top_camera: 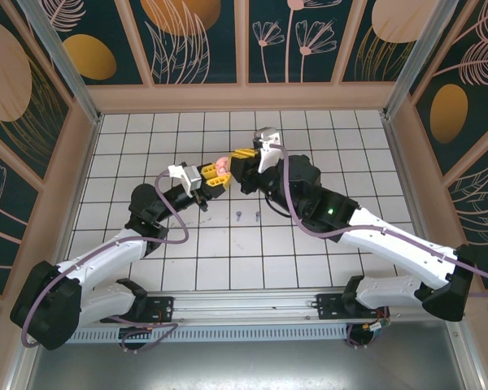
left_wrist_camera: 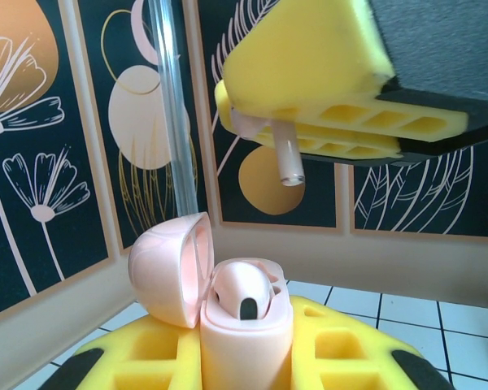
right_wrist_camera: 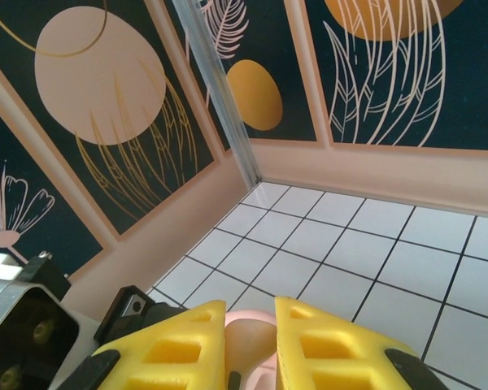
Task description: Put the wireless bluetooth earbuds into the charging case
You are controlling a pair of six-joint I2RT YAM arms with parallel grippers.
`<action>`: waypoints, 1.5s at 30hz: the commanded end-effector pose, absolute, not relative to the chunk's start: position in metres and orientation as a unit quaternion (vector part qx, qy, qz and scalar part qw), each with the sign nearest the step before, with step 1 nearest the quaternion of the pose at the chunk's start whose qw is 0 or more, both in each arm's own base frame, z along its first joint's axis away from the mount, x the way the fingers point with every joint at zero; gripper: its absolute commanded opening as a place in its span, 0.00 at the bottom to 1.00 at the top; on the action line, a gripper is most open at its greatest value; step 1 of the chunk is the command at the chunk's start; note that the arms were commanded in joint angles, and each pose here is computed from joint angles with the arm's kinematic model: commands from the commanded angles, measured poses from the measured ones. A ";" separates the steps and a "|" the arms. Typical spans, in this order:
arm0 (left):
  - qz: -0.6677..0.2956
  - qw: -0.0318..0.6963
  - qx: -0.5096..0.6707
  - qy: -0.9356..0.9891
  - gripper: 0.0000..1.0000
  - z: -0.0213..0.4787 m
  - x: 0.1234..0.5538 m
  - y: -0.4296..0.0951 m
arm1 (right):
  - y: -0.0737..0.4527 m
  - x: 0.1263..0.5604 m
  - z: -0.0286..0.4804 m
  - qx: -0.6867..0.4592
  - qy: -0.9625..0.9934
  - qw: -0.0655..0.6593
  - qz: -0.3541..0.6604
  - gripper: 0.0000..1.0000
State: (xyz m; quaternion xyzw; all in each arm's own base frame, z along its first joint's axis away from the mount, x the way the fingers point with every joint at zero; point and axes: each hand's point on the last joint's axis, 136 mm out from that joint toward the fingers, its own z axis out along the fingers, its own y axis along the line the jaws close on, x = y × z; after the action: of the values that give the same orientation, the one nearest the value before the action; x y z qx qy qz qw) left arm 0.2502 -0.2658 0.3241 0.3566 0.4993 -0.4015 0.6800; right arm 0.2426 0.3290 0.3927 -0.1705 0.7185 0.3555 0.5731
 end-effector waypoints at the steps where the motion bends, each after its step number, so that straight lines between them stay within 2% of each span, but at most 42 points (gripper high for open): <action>1: -0.407 0.691 0.363 0.474 0.00 0.343 0.245 -0.267 | 0.331 0.249 0.389 -0.159 0.717 0.570 0.368 0.18; 20: -0.405 0.692 0.362 0.476 0.00 0.344 0.245 -0.267 | 0.346 0.246 0.350 -0.175 0.745 0.525 0.372 0.17; 34: -0.403 0.699 0.359 0.469 0.00 0.351 0.243 -0.264 | 0.349 0.242 0.309 -0.196 0.781 0.523 0.279 0.15; 45: -0.407 0.696 0.363 0.467 0.00 0.349 0.241 -0.265 | 0.335 0.258 0.325 -0.153 0.778 0.545 0.273 0.14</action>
State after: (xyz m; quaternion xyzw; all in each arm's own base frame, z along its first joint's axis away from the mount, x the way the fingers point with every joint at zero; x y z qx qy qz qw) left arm 0.2550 -0.2684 0.3034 0.3565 0.5376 -0.4023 0.6496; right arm 0.2509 0.3443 0.3454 -0.1524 0.7547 0.3094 0.5580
